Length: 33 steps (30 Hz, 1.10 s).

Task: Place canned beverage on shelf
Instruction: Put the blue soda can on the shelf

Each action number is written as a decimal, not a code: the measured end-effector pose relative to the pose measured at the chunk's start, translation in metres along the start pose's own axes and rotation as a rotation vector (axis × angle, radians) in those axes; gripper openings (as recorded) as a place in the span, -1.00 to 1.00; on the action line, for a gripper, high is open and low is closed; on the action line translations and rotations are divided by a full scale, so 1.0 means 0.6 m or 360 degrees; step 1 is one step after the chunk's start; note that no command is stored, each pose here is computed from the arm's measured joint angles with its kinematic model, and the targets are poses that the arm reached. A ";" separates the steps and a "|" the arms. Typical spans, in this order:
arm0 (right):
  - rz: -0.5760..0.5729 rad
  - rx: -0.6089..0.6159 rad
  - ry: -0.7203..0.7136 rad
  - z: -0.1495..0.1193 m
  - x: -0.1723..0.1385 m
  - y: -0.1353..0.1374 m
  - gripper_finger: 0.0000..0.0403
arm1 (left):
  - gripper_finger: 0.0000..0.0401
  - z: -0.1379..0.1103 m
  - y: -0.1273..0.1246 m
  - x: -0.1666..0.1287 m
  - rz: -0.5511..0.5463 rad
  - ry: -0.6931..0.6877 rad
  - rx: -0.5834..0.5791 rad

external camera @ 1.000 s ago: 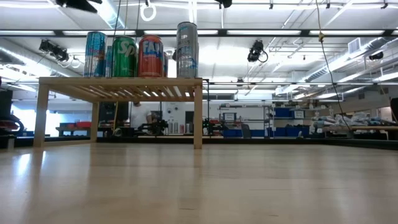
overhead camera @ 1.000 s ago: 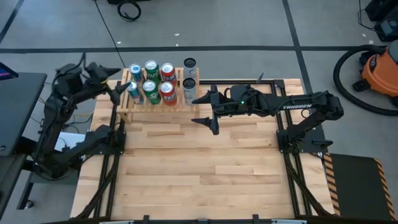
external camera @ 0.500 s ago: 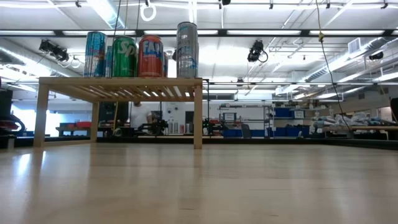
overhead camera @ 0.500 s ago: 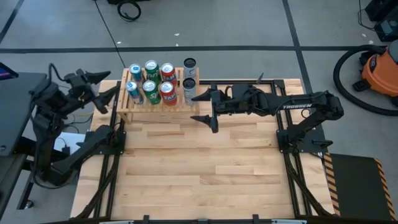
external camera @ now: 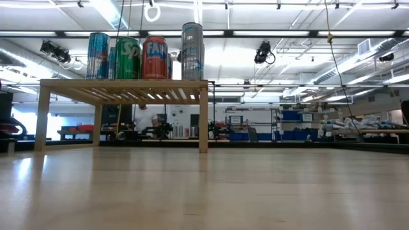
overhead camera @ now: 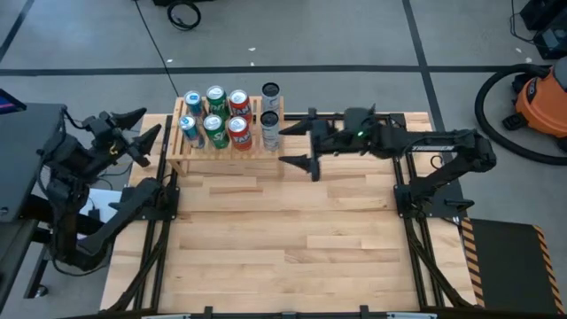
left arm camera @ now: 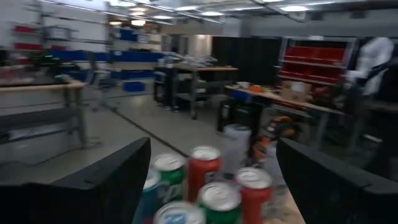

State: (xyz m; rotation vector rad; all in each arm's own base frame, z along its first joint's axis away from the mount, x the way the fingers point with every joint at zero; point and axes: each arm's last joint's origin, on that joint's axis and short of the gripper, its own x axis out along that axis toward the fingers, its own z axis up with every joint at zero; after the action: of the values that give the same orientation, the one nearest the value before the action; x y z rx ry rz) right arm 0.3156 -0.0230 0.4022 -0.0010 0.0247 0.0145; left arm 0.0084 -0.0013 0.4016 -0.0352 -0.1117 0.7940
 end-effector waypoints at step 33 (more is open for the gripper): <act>-0.0036 0.0021 -0.0324 -0.134 -0.236 0.012 0.76 | 0.74 -0.194 0.050 0.055 0.0450 -0.0112 -0.0186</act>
State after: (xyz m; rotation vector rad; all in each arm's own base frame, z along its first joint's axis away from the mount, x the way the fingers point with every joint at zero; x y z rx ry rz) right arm 0.1721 -0.0176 0.3251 0.0132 -0.1787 -0.0080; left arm 0.0233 0.0442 0.2865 -0.1357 -0.2234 1.0712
